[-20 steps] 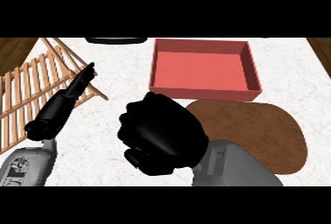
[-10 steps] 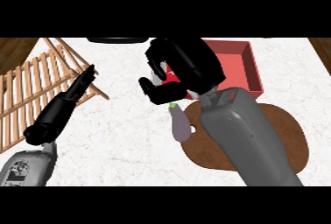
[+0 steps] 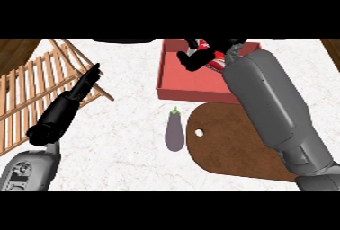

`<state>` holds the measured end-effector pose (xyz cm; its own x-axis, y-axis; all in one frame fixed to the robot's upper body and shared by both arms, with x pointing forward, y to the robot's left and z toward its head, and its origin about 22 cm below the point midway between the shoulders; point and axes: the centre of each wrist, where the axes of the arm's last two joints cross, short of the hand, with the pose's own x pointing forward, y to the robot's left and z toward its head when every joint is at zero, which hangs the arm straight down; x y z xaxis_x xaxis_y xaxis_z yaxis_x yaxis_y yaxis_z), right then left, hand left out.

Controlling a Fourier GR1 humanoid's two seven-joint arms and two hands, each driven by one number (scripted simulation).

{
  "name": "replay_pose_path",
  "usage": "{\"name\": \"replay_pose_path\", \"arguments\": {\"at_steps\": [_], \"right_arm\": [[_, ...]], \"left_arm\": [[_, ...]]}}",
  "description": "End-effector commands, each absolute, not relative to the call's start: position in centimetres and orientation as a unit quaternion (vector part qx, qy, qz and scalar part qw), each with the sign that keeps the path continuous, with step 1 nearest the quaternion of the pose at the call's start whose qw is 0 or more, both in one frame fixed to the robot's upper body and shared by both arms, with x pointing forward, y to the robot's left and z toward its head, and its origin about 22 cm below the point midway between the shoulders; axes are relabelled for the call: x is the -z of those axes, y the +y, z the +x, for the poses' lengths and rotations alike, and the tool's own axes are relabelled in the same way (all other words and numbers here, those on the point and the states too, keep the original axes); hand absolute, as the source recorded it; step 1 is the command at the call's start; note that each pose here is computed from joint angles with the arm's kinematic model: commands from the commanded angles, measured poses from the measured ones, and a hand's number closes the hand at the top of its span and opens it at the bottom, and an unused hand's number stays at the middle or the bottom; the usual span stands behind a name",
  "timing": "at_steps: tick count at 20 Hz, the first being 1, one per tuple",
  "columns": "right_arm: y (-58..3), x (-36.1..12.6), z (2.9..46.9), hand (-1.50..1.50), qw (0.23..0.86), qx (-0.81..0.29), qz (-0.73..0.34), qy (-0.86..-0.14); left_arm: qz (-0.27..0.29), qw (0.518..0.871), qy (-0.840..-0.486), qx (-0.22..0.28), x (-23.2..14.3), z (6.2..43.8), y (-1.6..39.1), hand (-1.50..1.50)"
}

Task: Pick the can from the cutting board and place it in the cardboard box

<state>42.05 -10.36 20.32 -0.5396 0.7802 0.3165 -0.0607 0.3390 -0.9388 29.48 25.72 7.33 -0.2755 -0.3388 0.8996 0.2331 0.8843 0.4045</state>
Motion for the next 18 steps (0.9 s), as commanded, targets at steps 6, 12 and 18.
{"name": "replay_pose_path", "arguments": {"at_steps": [6, 12, 18], "right_arm": [[-16.2, -19.8, 46.7, 1.50, 0.450, -0.621, -0.229, -0.599], [-16.8, -17.4, 47.3, -1.50, 0.466, -0.681, -0.178, -0.536], [-18.3, -17.1, 47.6, -1.50, 0.433, -0.636, -0.093, -0.632]], "left_arm": [[0.017, 0.600, -0.761, 0.245, -7.7, 29.8, 26.1, 0.00], [0.024, 0.599, -0.761, 0.246, -7.9, 30.4, 25.3, 0.00], [0.019, 0.595, -0.765, 0.247, -6.4, 29.5, 25.8, 0.00]]}}
